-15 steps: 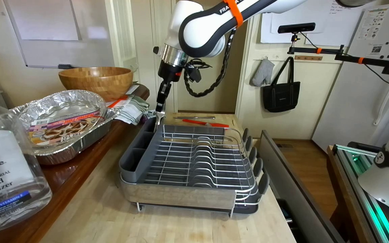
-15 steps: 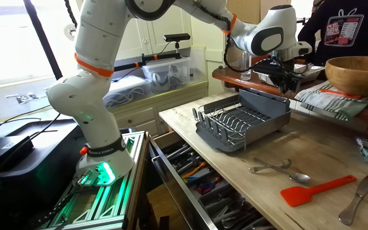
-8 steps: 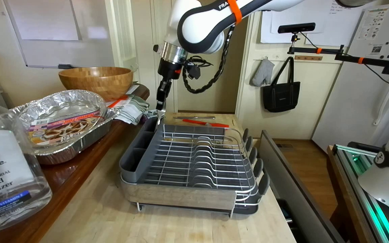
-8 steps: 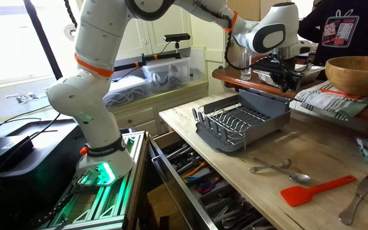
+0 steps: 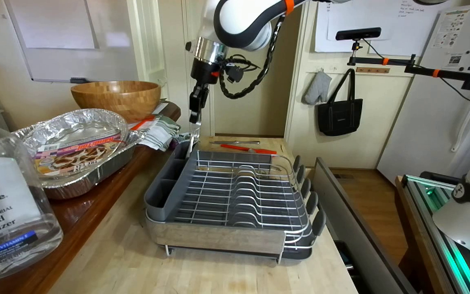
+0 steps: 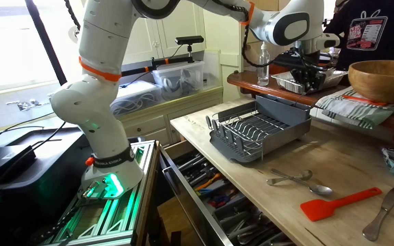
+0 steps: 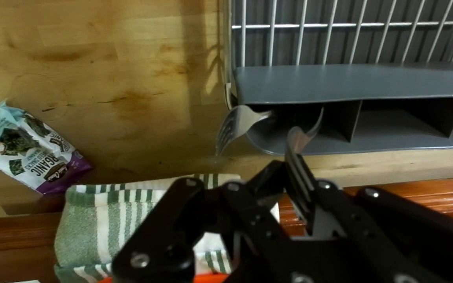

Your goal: Take one silver fork from the dish rack and put it on the right side of the countertop.

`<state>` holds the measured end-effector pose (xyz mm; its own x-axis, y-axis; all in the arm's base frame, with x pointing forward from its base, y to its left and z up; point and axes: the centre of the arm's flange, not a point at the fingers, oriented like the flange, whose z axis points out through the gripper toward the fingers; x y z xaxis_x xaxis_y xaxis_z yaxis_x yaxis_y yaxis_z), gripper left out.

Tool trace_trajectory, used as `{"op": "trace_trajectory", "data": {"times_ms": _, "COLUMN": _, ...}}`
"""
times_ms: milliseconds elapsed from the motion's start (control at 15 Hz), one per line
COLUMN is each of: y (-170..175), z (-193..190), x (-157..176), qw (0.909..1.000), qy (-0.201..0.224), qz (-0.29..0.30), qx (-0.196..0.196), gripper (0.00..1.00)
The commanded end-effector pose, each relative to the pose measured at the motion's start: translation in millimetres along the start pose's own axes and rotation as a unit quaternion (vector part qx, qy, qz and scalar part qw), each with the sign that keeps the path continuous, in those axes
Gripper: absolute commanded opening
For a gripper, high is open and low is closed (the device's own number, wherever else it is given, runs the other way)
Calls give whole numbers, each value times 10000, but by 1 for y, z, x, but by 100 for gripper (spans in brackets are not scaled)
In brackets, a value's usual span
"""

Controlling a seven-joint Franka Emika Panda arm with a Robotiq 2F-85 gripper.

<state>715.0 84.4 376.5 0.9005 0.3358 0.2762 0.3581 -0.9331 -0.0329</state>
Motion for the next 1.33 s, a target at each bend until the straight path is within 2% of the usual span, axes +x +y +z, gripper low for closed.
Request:
{"op": "trace_trajectory", "data": {"times_ms": 0, "y": 5, "z": -29, "x": -7, "qw": 9997, "qy": -242, "qz": 96, "qx": 0, "gripper": 2}}
{"op": "trace_trajectory", "data": {"times_ms": 467, "y": 25, "z": -77, "x": -14, "qw": 9992, "qy": -234, "qz": 267, "qx": -164, "gripper": 2}}
{"op": "trace_trajectory", "data": {"times_ms": 867, "y": 38, "z": -113, "x": -25, "qw": 9985, "qy": -357, "qz": 396, "qx": -142, "gripper": 2}}
{"op": "trace_trajectory", "data": {"times_ms": 1267, "y": 56, "z": -142, "x": -48, "qw": 9959, "qy": -656, "qz": 551, "qx": -298, "gripper": 2}}
